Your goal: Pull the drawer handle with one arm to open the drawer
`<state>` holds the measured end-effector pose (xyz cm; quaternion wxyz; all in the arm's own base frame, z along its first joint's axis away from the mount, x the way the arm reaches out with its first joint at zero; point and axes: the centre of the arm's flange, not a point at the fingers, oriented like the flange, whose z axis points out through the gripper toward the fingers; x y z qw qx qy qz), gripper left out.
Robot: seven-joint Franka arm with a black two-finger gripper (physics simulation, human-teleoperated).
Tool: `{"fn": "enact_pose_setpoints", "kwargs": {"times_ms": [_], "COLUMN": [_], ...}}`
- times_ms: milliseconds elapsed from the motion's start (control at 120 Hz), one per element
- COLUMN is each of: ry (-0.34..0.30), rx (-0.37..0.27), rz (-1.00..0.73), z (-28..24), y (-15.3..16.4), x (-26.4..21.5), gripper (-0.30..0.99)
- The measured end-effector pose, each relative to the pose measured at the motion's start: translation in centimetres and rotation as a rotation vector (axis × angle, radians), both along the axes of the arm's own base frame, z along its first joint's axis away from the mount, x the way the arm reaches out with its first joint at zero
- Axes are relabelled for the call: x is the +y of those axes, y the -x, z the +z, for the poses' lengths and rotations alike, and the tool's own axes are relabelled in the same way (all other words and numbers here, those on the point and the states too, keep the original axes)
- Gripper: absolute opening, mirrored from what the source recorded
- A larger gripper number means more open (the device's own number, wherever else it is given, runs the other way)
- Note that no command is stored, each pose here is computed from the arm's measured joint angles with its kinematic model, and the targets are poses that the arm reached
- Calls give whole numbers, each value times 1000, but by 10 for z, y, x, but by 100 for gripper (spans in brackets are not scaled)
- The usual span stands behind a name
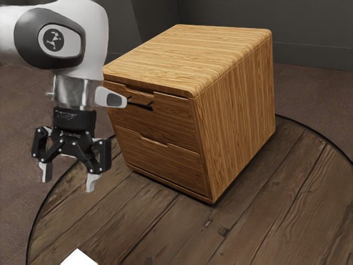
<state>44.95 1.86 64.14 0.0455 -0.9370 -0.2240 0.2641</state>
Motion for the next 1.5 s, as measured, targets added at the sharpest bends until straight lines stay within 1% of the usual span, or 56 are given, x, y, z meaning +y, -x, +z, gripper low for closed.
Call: {"fn": "enact_pose_setpoints", "kwargs": {"times_ms": [92,142,283,333,450,542,600,658,767,875,1150,1400,1500], "ry": [-64,-83,-125,-141,-159,-162,-170,-171,-163,-156,-147,-138,-143], "rx": [-161,-232,-363,-413,-580,-692,-744,-785,-835,-863,-873,-869,-851], "rz": [135,201,392,457,602,727,821,883,955,1018,1131,1206,1232], "z": [4,12,41,43,48,56,60,63,61,59,53,54,46], "y": [-21,-28,-38,-52,-82,-66,-49,-46,-59,-67,-78,-79,-84], "x": [0,-1,3,2,4,22,43,52,52,54,56,59,63], "gripper": [69,69,69,69,69,69,69,69,69,69,69,51,46]}}
